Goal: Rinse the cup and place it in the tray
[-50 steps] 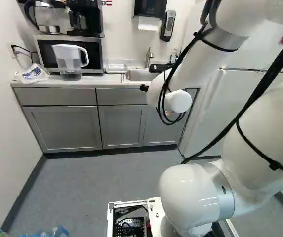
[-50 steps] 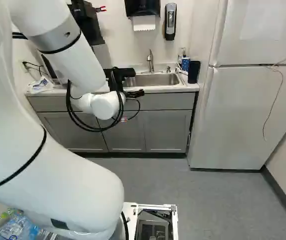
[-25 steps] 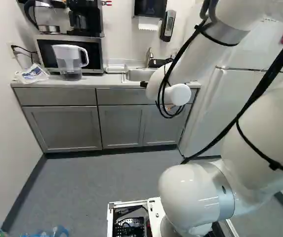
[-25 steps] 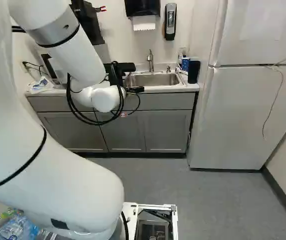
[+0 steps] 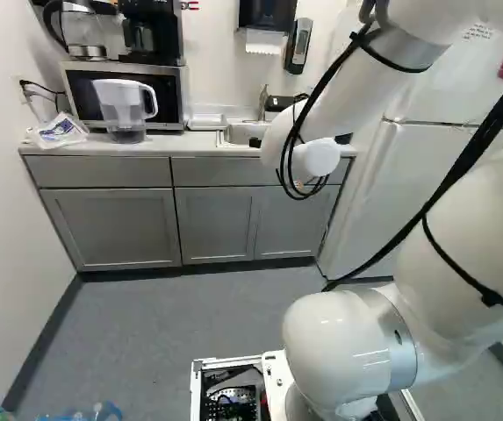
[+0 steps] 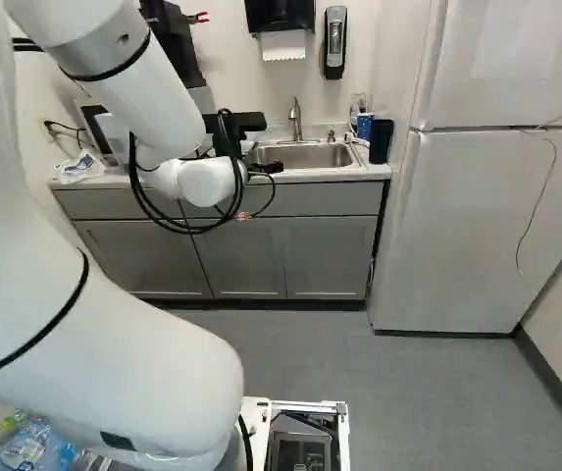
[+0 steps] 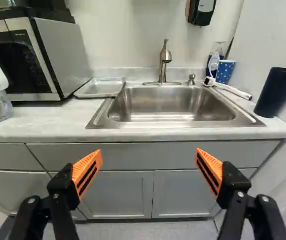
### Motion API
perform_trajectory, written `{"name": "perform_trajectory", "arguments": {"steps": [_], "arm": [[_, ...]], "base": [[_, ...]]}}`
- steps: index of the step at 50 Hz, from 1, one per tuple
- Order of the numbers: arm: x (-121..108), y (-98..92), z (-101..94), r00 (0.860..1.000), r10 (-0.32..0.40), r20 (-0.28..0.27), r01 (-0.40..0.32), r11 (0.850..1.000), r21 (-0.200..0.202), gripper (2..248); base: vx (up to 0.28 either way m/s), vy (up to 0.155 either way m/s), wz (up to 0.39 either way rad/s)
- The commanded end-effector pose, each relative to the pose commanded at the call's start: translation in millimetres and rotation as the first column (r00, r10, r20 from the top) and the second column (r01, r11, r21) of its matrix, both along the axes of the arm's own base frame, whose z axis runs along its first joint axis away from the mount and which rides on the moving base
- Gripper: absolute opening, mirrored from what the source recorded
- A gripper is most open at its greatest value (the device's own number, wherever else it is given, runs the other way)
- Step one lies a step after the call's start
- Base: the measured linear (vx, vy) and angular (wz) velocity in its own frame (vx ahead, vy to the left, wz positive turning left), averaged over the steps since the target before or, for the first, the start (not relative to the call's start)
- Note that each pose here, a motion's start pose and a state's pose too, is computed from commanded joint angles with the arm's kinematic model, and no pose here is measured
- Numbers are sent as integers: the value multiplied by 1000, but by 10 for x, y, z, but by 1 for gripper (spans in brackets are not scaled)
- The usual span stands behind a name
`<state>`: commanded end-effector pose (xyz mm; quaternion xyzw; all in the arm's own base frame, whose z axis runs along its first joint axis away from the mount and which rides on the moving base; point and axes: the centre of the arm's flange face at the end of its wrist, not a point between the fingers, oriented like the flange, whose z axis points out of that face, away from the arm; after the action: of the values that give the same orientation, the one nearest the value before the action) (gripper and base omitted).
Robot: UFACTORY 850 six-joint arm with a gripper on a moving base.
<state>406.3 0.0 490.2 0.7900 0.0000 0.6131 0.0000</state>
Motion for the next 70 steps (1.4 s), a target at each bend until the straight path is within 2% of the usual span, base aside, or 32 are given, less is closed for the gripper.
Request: {"name": "perform_trajectory", "arguments": {"steps": [70], "arm": [[255, 0, 607, 1000, 0, -14, 0, 1000, 0, 247]], "base": [[0, 0, 0]]}}
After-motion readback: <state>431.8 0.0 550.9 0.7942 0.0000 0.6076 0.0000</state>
